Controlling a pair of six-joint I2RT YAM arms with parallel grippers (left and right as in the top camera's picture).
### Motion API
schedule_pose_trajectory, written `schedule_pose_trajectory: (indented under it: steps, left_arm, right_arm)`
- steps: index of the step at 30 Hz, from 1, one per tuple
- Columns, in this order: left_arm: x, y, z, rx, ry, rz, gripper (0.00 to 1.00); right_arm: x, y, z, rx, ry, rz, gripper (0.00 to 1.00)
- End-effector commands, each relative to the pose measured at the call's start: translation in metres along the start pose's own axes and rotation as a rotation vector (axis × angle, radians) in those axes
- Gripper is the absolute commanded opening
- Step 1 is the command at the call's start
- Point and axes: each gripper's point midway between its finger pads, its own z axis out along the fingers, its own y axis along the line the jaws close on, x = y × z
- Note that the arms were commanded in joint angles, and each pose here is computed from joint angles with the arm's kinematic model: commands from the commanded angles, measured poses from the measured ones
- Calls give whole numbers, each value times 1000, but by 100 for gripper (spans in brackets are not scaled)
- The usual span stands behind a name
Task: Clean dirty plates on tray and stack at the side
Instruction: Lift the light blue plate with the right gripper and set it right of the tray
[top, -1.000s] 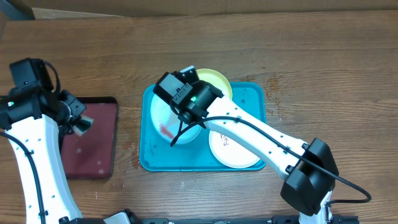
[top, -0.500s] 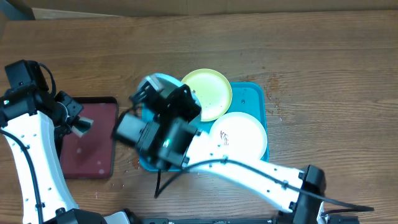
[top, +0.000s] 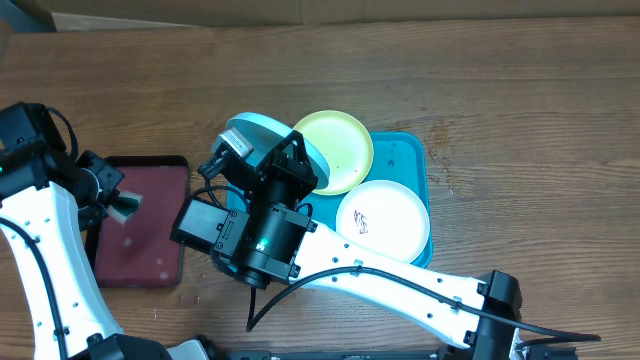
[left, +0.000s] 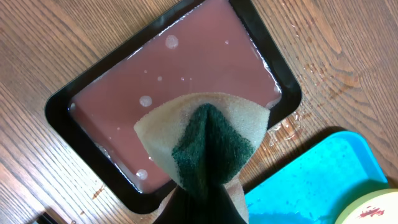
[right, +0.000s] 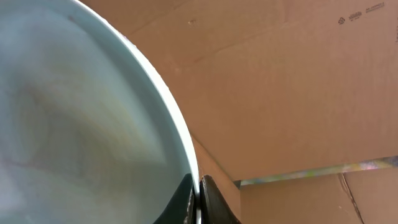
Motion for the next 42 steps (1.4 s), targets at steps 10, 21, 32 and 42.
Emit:
schedule_pose_trajectory:
  steps: [10,21,32,42]
  left_arm:
    - [2,2,3,4,18,-23,4]
    - [3,1,3,5,22,-23,4]
    - [4,2,4,3,26,-22,4]
    - [5,-2,4,28,36,-7,4]
  right_arm:
    - [15,17,41,-329,157,318,4]
    - [68,-8,76,-231,362,421,4]
    - [58,23,62,-447,402,536,4]
    - [124,1,135,-998,760,934,3]
